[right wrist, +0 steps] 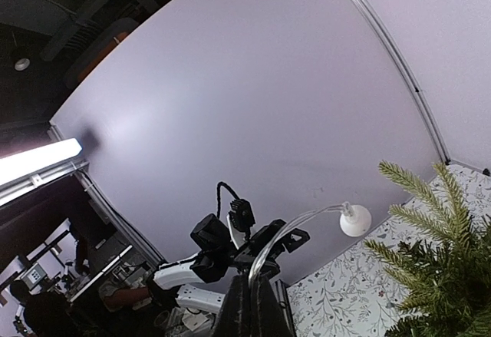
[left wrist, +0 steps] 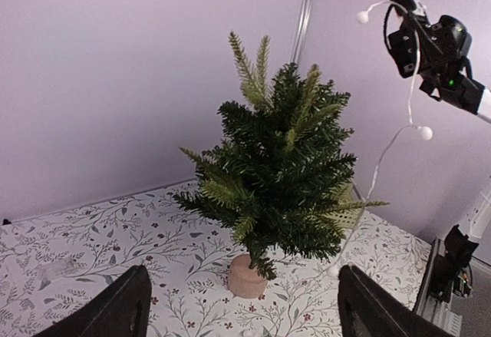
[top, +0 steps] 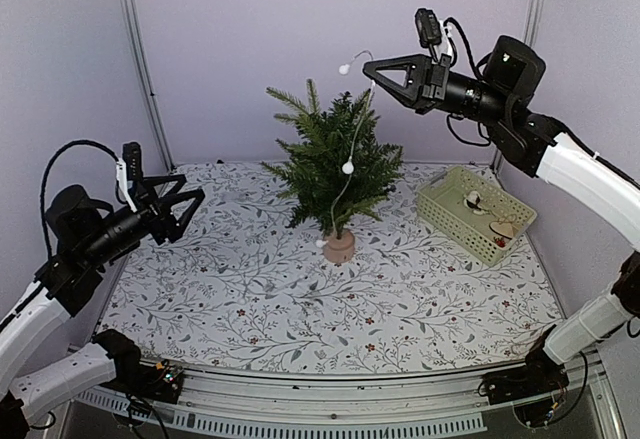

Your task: Decorate the small christmas tree

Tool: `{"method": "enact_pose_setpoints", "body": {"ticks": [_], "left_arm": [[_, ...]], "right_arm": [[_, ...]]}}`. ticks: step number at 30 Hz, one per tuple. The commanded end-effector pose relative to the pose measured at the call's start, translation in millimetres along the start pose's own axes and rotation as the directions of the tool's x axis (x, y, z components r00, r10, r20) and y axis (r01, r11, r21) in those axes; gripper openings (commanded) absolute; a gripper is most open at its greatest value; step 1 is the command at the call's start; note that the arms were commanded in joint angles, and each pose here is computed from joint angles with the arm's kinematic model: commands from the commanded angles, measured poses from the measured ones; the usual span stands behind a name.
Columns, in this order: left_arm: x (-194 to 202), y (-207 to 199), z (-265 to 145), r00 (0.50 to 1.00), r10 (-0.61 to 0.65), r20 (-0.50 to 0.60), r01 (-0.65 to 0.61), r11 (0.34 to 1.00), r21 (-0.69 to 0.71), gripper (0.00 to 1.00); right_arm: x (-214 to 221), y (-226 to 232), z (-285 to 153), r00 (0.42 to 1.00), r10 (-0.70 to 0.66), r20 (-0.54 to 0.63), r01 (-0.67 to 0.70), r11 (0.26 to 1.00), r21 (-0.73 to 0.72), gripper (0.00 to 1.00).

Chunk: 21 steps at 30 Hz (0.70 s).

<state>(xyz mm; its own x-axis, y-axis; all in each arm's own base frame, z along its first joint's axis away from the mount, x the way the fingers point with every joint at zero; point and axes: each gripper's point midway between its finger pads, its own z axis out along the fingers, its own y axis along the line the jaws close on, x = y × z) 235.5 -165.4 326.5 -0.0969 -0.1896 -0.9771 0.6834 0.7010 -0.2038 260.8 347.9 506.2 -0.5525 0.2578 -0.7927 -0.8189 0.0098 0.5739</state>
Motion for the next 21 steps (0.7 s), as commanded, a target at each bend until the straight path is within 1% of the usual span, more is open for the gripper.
{"method": "enact_pose_setpoints", "body": {"ticks": [1,3,8,11,14,17,19,21], "left_arm": [[4,-23,0,0.998,0.070,0.003,-0.070,0.993,0.097,0.85],[7,-36,-2,0.996,0.086,0.004,-0.085,0.986,0.140,0.85],[2,-74,-10,0.988,0.141,0.063,-0.153,0.952,0.265,0.85],[6,-99,-6,0.985,0.160,0.068,-0.174,0.925,0.339,0.84],[19,-117,10,0.976,0.216,0.037,-0.215,0.913,0.348,0.83],[34,-138,29,0.954,0.299,0.011,-0.284,0.894,0.348,0.81],[38,-149,42,0.951,0.309,0.016,-0.296,0.890,0.346,0.79],[40,-155,54,0.955,0.295,0.026,-0.285,0.893,0.349,0.77]], "right_arm": [[-9,26,5,0.998,0.055,-0.023,-0.058,0.989,-0.135,0.00],[-15,27,6,0.999,0.044,-0.005,-0.044,0.991,-0.130,0.00],[-21,29,6,1.000,0.029,0.011,-0.027,0.990,-0.139,0.00],[-18,38,6,0.999,0.032,-0.002,-0.032,0.981,-0.192,0.00],[-14,48,11,1.000,0.013,-0.018,-0.016,0.976,-0.219,0.00],[-9,60,15,0.999,-0.011,-0.039,0.001,0.966,-0.257,0.00],[-5,71,20,0.998,-0.029,-0.055,0.011,0.956,-0.294,0.00],[-1,83,24,0.997,-0.044,-0.069,0.019,0.944,-0.328,0.00]]}}
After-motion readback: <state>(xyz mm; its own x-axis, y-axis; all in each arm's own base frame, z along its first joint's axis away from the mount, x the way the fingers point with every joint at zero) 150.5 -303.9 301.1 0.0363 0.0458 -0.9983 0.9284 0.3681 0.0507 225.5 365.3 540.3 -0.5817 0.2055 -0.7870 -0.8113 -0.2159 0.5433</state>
